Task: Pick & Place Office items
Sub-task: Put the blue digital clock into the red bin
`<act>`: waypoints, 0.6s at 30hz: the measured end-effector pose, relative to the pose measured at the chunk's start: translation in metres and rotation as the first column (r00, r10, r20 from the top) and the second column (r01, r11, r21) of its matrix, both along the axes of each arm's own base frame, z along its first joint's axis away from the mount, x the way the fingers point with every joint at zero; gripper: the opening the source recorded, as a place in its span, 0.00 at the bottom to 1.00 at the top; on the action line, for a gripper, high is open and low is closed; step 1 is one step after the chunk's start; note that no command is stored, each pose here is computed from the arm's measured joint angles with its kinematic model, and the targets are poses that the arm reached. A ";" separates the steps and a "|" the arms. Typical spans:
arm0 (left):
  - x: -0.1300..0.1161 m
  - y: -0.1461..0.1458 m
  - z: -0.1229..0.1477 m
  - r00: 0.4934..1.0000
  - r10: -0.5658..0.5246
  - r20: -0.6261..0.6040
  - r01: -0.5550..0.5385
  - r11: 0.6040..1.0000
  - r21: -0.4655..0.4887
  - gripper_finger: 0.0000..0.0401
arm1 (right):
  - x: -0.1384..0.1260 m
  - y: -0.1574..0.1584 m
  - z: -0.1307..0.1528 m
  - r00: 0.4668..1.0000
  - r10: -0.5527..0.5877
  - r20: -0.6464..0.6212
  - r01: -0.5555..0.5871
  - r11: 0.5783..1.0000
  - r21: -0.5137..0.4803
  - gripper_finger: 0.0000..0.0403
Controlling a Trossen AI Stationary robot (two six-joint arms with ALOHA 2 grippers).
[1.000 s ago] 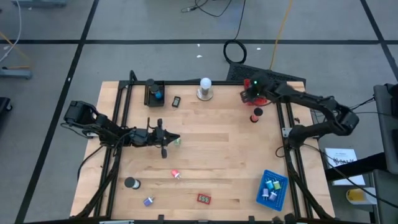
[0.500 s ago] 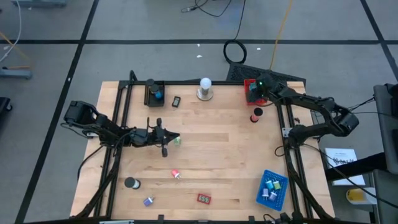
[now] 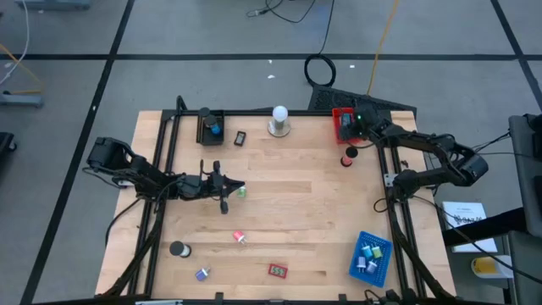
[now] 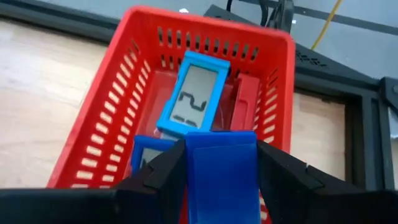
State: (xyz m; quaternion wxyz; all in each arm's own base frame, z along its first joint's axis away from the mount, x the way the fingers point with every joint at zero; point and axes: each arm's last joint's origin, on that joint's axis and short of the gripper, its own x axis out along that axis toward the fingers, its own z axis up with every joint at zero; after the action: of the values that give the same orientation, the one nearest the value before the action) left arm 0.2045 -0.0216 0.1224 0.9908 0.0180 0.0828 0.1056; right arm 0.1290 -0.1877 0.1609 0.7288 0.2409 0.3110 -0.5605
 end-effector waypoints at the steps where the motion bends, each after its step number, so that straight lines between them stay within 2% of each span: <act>1: 0.000 0.000 0.000 1.000 0.000 0.000 0.000 1.000 0.000 0.05 | 0.000 0.001 -0.001 1.000 0.003 0.000 -0.003 1.000 0.005 0.42; 10: 0.000 0.000 0.000 1.000 0.000 0.000 0.000 1.000 0.003 0.05 | 0.001 0.000 0.000 1.000 0.016 0.022 -0.016 1.000 -0.009 0.44; 18: 0.000 0.000 0.000 1.000 0.000 0.000 0.000 1.000 0.002 0.05 | 0.001 0.000 0.001 0.999 0.011 0.034 -0.010 1.000 -0.022 0.57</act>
State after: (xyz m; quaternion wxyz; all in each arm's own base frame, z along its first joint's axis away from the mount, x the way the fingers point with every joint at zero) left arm 0.2045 -0.0216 0.1224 0.9908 0.0192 0.0827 0.1057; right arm 0.1304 -0.1881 0.1622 0.7395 0.2409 0.2935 -0.5559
